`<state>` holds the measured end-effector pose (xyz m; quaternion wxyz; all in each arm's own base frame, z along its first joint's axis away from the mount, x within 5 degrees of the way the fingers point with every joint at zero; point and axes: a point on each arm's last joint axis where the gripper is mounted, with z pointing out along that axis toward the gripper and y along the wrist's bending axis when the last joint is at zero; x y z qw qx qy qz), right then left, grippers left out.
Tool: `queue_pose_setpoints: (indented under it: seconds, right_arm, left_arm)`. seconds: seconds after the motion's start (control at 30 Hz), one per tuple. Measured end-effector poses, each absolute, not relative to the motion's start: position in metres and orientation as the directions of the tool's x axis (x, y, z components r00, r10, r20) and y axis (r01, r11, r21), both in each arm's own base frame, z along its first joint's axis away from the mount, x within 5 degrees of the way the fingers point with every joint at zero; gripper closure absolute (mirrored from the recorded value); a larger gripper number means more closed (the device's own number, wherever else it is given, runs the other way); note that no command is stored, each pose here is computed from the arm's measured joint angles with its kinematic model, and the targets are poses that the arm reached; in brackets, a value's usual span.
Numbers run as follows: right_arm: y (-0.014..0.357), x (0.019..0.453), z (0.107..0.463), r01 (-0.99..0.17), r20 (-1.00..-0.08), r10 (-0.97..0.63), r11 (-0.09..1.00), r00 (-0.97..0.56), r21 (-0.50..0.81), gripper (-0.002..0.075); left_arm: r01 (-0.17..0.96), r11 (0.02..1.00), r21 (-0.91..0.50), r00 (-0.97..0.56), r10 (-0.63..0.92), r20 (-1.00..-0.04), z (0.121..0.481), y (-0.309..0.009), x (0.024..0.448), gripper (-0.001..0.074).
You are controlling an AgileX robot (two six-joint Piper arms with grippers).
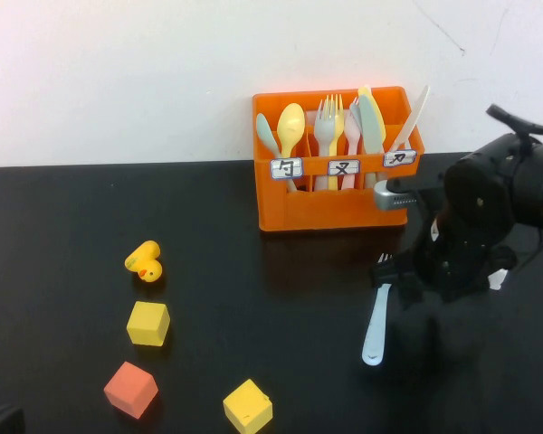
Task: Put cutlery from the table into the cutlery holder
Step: Pick up the fork
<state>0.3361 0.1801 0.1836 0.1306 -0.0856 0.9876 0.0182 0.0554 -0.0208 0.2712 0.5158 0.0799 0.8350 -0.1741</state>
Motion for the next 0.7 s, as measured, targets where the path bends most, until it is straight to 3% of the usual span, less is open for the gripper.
queue_pose_setpoints:
  seconds: [0.27, 0.5, 0.7]
  right_arm:
    - [0.195, 0.34, 0.171, -0.131, -0.255, -0.093, 0.982, -0.963, 0.139, 0.0299]
    - [0.209, 0.34, 0.16, -0.15, -0.24, -0.107, 0.974, -0.965, 0.17, 0.0299]
    - [0.216, 0.336, 0.156, -0.286, -0.227, -0.251, 0.948, -0.941, 0.138, 0.0309]
  left_arm:
    - [0.313, 0.927, -0.208, -0.455, -0.046, -0.889, 0.271, -0.021, 0.055, 0.0736]
    - [0.315, 0.926, -0.21, -0.45, -0.048, -0.891, 0.272, -0.021, 0.056, 0.0736]
    - [0.317, 0.925, -0.21, -0.448, -0.05, -0.893, 0.272, -0.021, 0.056, 0.0736]
